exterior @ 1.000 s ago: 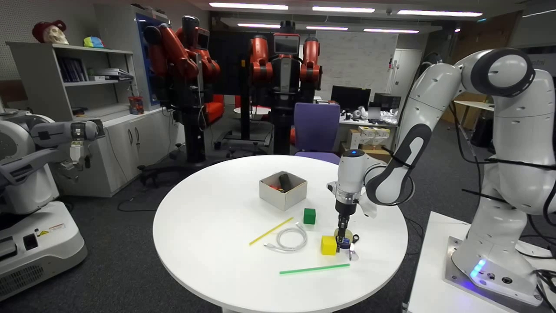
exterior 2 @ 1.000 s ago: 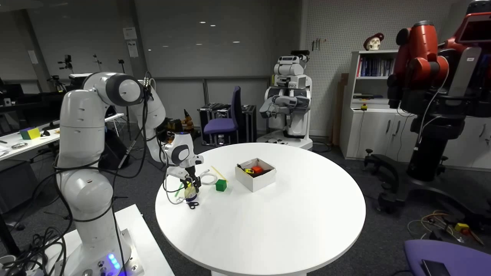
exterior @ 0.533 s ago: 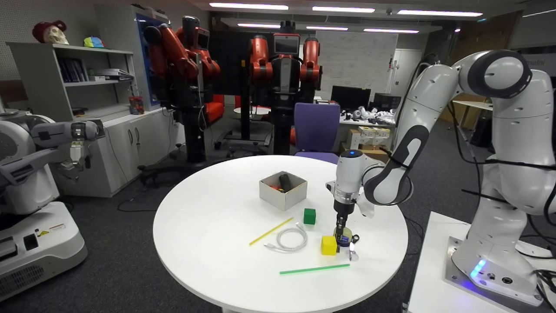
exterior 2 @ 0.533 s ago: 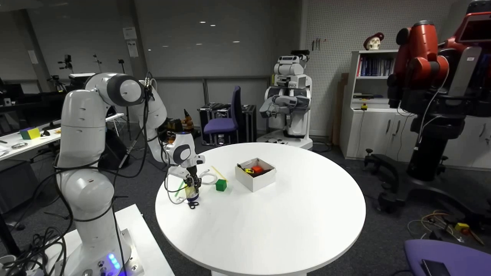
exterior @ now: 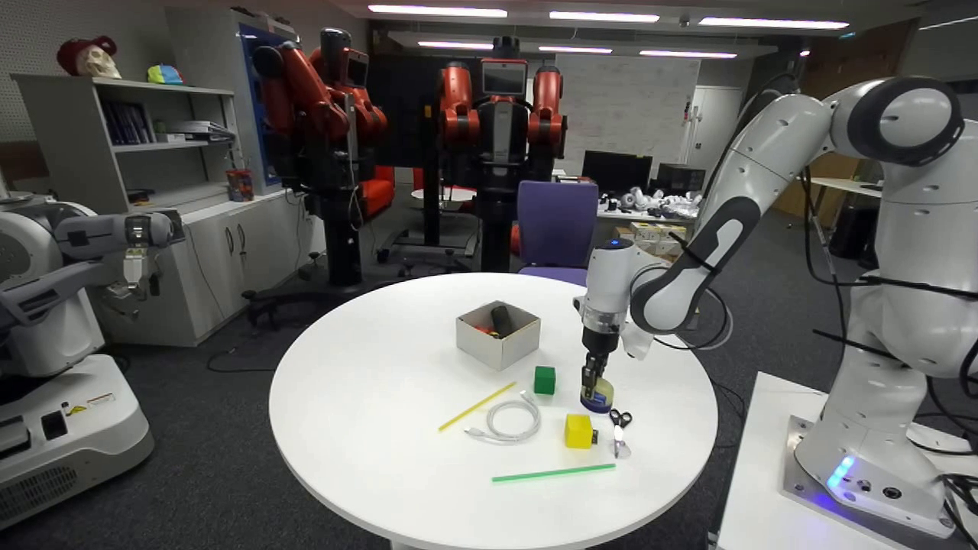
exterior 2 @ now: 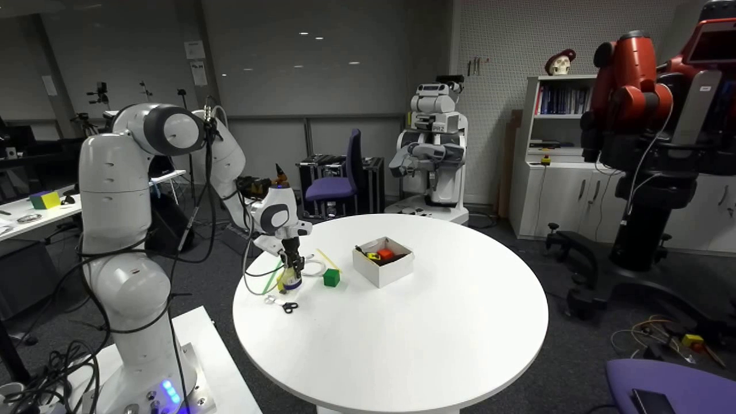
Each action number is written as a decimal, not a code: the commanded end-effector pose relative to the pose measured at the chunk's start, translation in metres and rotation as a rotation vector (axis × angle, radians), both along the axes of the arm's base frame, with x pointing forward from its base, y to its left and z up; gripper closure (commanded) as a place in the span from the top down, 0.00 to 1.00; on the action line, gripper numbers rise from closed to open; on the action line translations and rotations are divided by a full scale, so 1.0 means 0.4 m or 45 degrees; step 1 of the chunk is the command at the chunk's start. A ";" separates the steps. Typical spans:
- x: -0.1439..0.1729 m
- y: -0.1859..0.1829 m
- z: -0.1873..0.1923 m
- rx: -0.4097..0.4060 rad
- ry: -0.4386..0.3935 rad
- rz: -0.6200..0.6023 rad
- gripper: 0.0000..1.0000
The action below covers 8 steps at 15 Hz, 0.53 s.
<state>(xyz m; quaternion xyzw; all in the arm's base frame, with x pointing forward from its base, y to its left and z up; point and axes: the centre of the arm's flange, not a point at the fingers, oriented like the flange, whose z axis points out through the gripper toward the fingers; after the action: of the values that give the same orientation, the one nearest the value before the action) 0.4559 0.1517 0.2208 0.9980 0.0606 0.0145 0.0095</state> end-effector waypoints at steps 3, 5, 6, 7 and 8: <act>0.079 -0.023 0.164 0.062 -0.081 -0.357 0.23; 0.107 -0.025 0.193 0.076 -0.050 -0.388 0.23; 0.129 -0.027 0.207 0.103 -0.076 -0.380 0.23; 0.148 -0.030 0.220 0.114 -0.105 -0.372 0.23; 0.179 -0.036 0.232 0.107 -0.156 -0.392 0.23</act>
<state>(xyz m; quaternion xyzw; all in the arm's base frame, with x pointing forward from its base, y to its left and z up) 0.5018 0.1424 0.2902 0.9953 -0.0798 0.0503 -0.0209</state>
